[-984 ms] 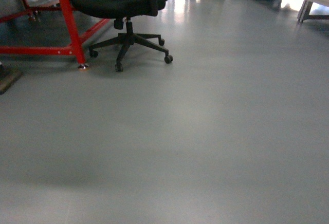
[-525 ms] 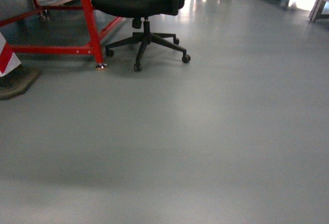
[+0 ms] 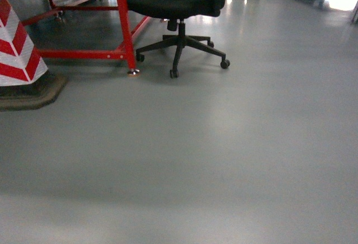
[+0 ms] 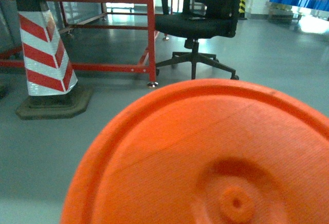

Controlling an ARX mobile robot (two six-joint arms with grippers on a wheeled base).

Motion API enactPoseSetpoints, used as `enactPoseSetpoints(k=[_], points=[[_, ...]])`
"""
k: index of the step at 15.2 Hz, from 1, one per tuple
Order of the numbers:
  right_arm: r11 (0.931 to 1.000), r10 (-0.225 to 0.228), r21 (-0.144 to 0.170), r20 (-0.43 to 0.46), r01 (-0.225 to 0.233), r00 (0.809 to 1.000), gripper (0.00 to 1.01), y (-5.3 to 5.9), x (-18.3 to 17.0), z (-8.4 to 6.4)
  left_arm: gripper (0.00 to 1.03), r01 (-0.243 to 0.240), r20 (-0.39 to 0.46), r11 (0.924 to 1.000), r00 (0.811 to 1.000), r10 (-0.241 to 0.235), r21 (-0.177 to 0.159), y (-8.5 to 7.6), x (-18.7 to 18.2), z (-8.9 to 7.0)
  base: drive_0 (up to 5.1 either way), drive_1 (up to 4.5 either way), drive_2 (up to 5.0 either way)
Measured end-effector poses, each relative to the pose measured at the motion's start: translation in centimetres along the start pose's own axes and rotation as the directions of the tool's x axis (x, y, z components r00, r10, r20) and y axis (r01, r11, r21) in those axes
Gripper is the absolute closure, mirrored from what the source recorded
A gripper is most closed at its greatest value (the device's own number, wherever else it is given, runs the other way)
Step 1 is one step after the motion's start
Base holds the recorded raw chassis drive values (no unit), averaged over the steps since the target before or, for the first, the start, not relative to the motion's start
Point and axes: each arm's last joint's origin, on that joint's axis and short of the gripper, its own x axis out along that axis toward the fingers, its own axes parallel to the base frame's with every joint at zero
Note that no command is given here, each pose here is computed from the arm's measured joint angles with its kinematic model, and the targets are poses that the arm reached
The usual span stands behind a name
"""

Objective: Pick capacitor and pack into box

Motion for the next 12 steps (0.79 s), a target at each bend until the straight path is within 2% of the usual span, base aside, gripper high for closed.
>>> enactPoseSetpoints(k=[12], points=[[1.0,0.0,0.0,0.0,0.0,1.0,0.03,0.0,0.0,0.0,0.6,-0.001,-0.002,1.0,1.0,0.001,0.0,0.0,0.0,-0.02,-5.0,2.43,2.4]])
